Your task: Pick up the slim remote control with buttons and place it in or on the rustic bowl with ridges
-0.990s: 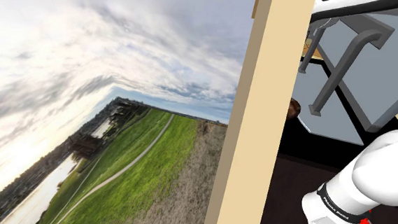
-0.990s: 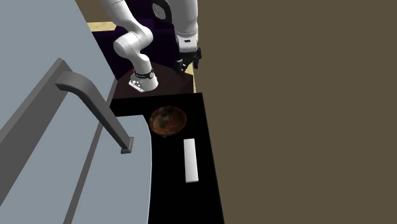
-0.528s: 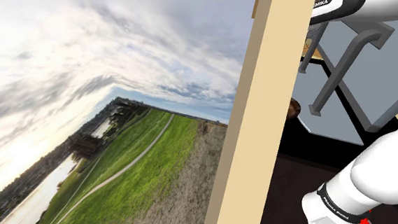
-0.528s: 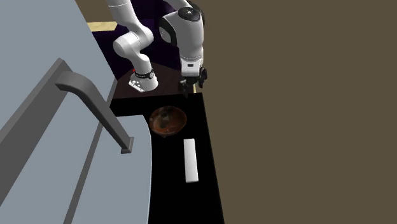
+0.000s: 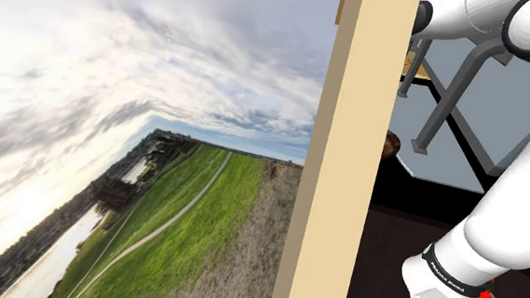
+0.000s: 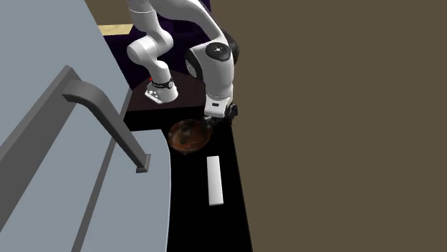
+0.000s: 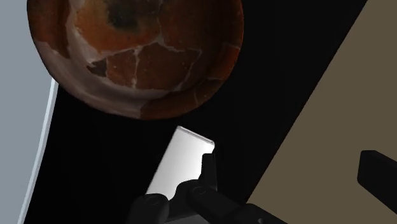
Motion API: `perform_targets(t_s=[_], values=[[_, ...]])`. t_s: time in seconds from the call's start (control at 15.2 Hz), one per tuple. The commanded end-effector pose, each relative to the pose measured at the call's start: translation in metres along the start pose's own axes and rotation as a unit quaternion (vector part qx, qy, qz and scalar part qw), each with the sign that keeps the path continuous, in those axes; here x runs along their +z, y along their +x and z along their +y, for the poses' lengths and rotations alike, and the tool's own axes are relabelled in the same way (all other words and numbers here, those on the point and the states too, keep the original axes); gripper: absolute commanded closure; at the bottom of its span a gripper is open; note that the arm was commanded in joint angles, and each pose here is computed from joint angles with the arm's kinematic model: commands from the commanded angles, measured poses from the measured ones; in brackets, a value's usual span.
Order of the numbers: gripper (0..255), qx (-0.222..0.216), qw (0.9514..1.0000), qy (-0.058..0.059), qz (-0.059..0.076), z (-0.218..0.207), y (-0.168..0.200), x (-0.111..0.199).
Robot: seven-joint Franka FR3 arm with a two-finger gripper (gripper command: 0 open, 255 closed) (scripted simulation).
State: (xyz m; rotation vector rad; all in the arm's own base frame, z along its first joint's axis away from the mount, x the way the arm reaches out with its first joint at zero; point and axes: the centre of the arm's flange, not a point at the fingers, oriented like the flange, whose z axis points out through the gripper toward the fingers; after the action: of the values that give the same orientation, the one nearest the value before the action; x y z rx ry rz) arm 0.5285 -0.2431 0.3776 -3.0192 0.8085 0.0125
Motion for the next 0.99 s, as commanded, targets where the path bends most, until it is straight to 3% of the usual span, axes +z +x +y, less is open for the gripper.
perform_targets(t_s=[0.0,0.4,0.92], values=[[0,0.021,0.9998,-0.002,0.002,0.014,0.019,0.016],[0,0.081,0.9967,-0.008,0.006,0.055,0.071,0.056],[0,0.148,0.9888,-0.015,0.01,0.109,0.123,0.105]])
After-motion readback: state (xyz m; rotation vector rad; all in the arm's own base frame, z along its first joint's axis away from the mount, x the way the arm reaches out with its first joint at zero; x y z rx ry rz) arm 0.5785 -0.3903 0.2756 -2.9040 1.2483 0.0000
